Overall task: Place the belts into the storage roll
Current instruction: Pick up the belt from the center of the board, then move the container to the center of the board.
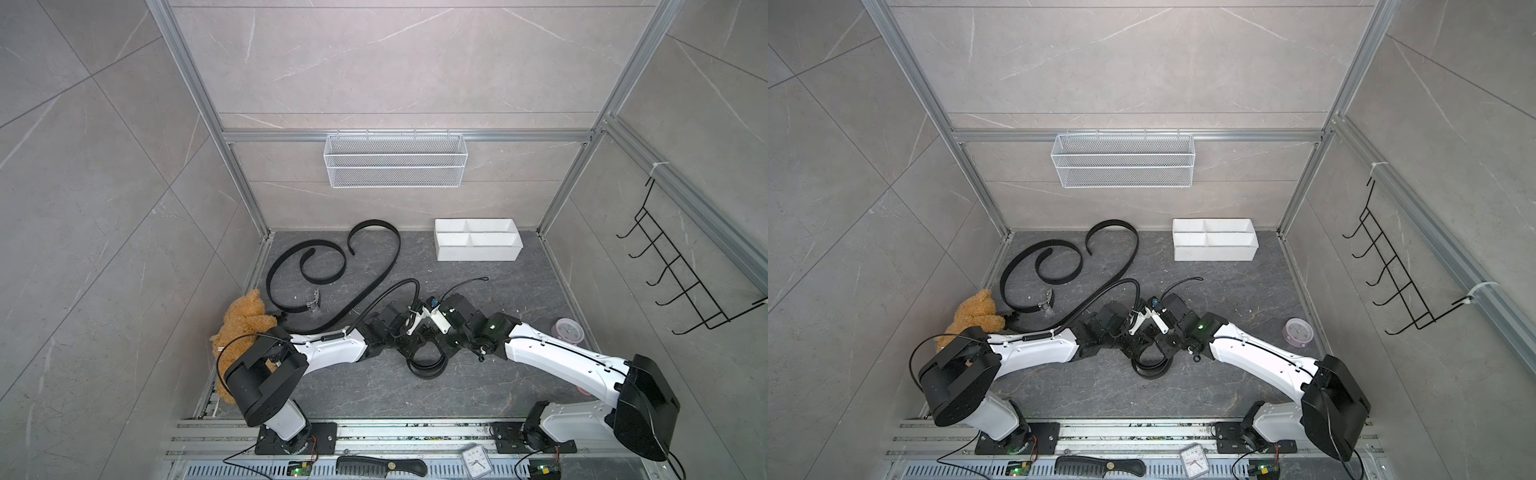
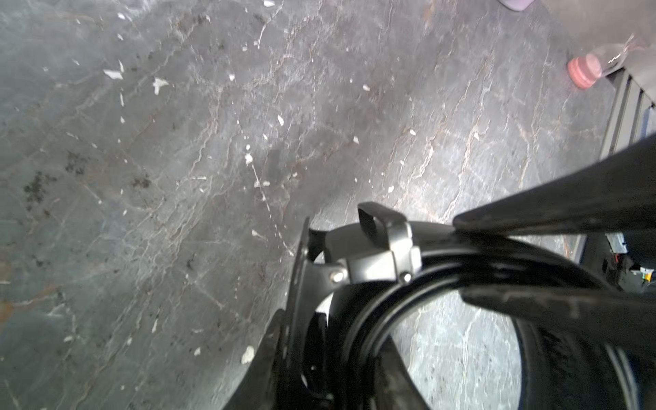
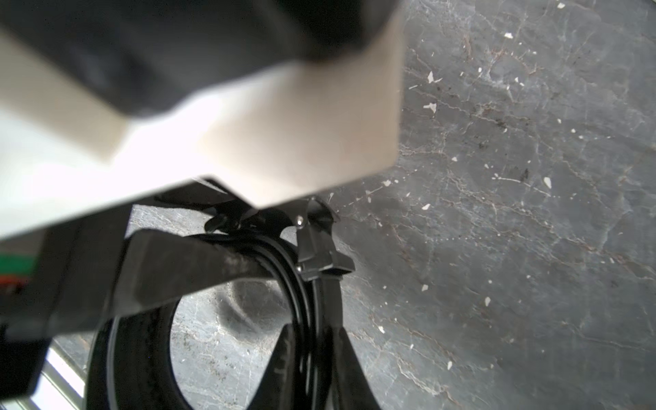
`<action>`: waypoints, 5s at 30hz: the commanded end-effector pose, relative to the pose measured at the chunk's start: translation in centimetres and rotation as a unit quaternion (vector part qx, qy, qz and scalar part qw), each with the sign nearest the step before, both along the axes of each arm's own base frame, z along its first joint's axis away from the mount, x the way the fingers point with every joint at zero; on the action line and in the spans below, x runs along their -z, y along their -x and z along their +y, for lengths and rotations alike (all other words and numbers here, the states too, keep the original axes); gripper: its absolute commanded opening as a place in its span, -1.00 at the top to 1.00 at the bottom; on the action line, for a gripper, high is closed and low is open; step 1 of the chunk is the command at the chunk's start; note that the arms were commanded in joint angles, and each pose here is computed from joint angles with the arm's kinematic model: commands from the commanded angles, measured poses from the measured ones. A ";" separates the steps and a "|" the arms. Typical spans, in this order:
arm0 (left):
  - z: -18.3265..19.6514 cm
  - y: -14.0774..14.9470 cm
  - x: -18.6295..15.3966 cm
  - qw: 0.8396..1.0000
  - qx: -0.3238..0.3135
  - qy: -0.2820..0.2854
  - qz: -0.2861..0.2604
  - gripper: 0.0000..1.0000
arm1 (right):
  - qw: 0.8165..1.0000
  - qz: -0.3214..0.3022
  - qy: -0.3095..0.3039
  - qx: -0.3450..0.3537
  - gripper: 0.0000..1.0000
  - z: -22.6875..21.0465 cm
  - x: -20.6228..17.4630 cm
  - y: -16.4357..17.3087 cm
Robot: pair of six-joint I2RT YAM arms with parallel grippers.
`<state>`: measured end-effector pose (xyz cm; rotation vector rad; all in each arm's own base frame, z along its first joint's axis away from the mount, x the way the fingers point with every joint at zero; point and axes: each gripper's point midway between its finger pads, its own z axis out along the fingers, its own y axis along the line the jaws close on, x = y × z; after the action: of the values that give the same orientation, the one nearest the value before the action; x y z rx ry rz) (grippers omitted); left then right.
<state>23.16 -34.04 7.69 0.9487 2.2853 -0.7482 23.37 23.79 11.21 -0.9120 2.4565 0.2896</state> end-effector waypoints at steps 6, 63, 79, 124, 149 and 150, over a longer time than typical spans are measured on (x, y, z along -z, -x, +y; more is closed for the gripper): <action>0.5 -2.8 -4.0 0.994 -0.048 -0.009 -0.100 0.98 | 1.000 -0.008 0.002 0.027 0.63 -0.3 -1.0 -0.5; 1.3 -13.8 -14.1 0.907 -0.150 -0.147 -0.364 1.00 | 0.962 -0.109 -0.097 0.230 -0.45 -6.4 -5.8 0.5; -10.4 -27.6 -22.6 0.814 -0.086 -0.096 -0.567 1.00 | 0.929 -0.059 -0.103 0.350 -0.47 -12.5 -6.0 4.4; -15.2 -35.5 -10.4 0.748 0.130 -0.103 -0.643 1.00 | 0.922 -0.098 -0.155 0.341 -0.48 -11.6 -10.0 3.2; -8.1 -31.6 -10.4 0.634 0.119 -0.297 -0.704 1.00 | 0.914 -0.124 -0.180 0.340 -0.47 -12.5 -10.9 3.4; -8.2 -31.5 -10.7 0.629 0.118 -0.297 -0.709 1.00 | 0.914 -0.125 -0.182 0.341 -0.47 -12.5 -10.9 3.4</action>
<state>53.68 -43.90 14.75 1.4283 0.9235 0.5106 19.93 11.63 21.91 0.0923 2.2241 0.3536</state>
